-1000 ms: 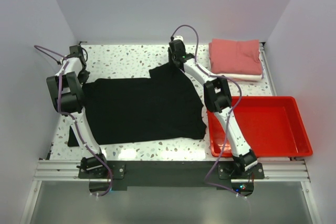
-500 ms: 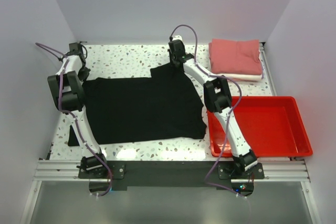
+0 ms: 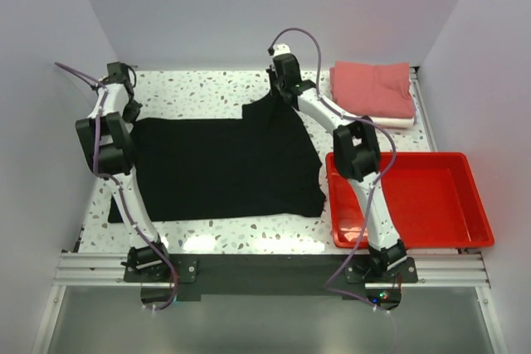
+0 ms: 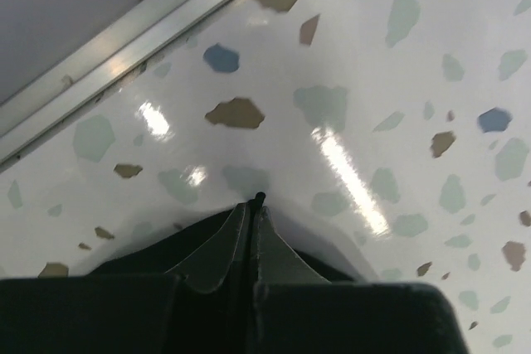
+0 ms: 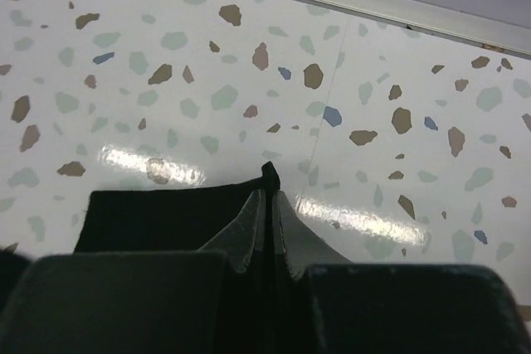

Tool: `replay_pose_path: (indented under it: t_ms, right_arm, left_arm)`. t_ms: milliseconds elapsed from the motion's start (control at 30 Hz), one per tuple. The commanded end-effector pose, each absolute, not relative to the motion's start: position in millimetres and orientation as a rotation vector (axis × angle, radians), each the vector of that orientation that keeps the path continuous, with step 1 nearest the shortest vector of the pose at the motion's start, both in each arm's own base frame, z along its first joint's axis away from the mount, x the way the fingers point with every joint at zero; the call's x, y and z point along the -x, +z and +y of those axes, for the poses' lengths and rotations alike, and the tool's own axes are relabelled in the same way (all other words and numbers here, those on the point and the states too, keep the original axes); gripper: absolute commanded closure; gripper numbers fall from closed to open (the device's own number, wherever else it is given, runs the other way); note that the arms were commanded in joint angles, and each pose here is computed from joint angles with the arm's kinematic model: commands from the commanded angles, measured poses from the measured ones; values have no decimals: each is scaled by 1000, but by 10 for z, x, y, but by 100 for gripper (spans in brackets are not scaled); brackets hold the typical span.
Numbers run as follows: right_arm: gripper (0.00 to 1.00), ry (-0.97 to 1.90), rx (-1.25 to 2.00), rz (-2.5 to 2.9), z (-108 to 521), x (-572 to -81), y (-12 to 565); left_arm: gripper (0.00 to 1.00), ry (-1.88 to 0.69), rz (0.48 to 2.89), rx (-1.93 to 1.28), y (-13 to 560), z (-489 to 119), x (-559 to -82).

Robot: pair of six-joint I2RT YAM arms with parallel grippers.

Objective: Fold and stack the t-shirts
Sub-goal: Fold the tshirt

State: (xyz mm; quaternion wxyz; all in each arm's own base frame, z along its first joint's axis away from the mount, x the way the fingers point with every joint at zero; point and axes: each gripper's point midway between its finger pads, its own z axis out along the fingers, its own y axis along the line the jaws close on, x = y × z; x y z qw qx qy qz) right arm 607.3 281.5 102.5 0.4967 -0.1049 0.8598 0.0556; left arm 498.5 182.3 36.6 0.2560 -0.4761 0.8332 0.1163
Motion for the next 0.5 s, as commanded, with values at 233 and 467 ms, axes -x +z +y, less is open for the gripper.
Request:
replay_pose_path:
  t_ms: [233, 467]
  right_arm:
    - [100, 318, 321, 1885, 2834, -5512, 1940]
    - [100, 379, 360, 1870, 2811, -4996, 2063]
  left_arm:
    - [100, 264, 2202, 1357, 652, 1608, -4409]
    - [100, 268, 2170, 1372, 763, 1528, -4057]
